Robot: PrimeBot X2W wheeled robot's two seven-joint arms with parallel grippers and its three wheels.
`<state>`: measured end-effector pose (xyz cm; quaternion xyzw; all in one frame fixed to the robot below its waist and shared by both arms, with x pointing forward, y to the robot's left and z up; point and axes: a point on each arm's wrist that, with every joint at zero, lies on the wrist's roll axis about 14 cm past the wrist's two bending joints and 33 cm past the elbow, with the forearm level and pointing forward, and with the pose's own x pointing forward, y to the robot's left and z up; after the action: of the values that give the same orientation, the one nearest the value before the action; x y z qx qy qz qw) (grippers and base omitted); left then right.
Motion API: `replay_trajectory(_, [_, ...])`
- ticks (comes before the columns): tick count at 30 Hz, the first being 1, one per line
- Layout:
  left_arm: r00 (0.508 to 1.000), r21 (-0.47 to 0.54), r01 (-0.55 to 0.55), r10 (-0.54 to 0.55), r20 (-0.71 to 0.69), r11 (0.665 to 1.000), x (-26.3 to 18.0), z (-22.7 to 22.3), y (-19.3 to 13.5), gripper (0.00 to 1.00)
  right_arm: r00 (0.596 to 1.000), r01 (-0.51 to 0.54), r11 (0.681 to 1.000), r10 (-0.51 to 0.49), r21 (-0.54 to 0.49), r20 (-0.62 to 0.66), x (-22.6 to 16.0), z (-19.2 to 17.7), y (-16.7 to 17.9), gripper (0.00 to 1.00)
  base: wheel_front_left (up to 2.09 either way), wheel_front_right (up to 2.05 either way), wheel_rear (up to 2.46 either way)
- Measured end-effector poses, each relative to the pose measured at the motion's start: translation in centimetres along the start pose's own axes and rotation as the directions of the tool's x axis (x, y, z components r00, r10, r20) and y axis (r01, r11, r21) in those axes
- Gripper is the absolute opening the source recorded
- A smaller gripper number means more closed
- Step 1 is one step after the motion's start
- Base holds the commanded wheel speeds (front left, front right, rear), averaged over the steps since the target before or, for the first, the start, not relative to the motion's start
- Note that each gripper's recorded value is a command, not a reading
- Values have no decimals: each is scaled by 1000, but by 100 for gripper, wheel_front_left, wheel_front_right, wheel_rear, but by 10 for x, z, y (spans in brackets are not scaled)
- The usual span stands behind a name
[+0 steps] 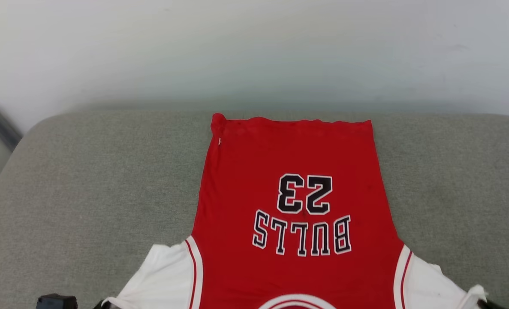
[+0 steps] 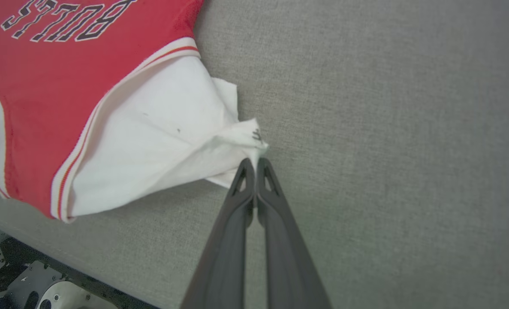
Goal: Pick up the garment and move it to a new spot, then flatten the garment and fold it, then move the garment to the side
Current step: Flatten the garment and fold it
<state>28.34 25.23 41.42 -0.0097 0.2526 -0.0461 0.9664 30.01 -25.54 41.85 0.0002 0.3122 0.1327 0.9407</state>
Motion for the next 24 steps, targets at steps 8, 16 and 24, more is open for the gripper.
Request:
replay_trajectory(8, [996, -22, 54, -56, -76, 998, 0, -19, -18, 0, 995, -14, 1000, 15, 6, -103, -1, -20, 1, 0, 0, 0, 0])
replay_trajectory(16, [991, -40, 124, -126, -49, 991, 10, -4, -34, 0, 993, -36, 999, 38, 16, -111, 16, -4, 5, 100, 0, 0, 0])
replay_trajectory(24, [973, -26, 220, -221, -60, 975, 7, 14, -57, 0, 992, -66, 997, 69, 39, -104, 35, 39, 2, 100, 0, 0, 0])
